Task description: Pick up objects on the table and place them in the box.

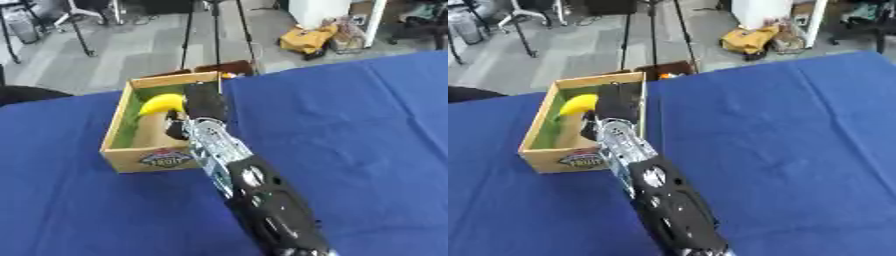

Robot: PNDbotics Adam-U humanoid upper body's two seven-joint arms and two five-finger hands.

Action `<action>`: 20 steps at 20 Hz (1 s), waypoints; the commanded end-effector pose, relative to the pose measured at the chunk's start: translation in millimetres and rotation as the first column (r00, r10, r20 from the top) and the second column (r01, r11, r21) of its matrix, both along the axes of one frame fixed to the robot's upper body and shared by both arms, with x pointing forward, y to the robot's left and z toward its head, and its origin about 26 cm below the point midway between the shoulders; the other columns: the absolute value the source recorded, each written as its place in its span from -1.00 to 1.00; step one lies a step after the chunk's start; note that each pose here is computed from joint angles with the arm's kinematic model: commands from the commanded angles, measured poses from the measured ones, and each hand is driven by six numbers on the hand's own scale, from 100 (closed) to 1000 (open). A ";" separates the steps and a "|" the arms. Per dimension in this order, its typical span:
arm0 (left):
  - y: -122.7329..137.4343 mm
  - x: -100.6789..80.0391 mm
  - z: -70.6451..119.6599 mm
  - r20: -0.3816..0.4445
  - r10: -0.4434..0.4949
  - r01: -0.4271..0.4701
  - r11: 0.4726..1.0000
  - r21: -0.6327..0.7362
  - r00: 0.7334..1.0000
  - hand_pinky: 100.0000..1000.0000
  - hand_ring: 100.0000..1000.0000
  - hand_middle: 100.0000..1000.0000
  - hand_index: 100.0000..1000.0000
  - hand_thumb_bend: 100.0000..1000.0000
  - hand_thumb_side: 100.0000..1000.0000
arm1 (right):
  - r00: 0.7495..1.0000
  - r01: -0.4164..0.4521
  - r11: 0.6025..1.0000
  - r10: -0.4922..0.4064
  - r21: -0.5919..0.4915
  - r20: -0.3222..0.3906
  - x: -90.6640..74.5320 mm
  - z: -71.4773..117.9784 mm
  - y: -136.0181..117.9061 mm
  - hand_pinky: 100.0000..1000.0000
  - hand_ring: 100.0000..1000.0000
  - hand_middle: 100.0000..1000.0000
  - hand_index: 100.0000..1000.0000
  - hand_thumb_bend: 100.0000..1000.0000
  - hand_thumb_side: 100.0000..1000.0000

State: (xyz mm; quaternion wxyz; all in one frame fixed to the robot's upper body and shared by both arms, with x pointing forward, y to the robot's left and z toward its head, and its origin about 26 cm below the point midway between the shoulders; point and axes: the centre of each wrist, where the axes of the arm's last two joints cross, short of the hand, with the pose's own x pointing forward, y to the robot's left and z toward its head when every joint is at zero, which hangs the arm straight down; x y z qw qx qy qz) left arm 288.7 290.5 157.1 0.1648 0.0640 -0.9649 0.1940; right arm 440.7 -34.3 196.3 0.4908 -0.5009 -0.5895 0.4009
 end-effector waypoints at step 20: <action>-4.2 0.2 10.4 0.040 -0.032 0.031 0.999 0.015 0.999 -0.35 0.73 0.70 0.53 -1.00 0.91 | 0.999 0.036 0.999 -0.036 0.002 0.004 7.3 5.9 20.9 -0.45 0.79 -0.05 -0.01 -1.00 -0.32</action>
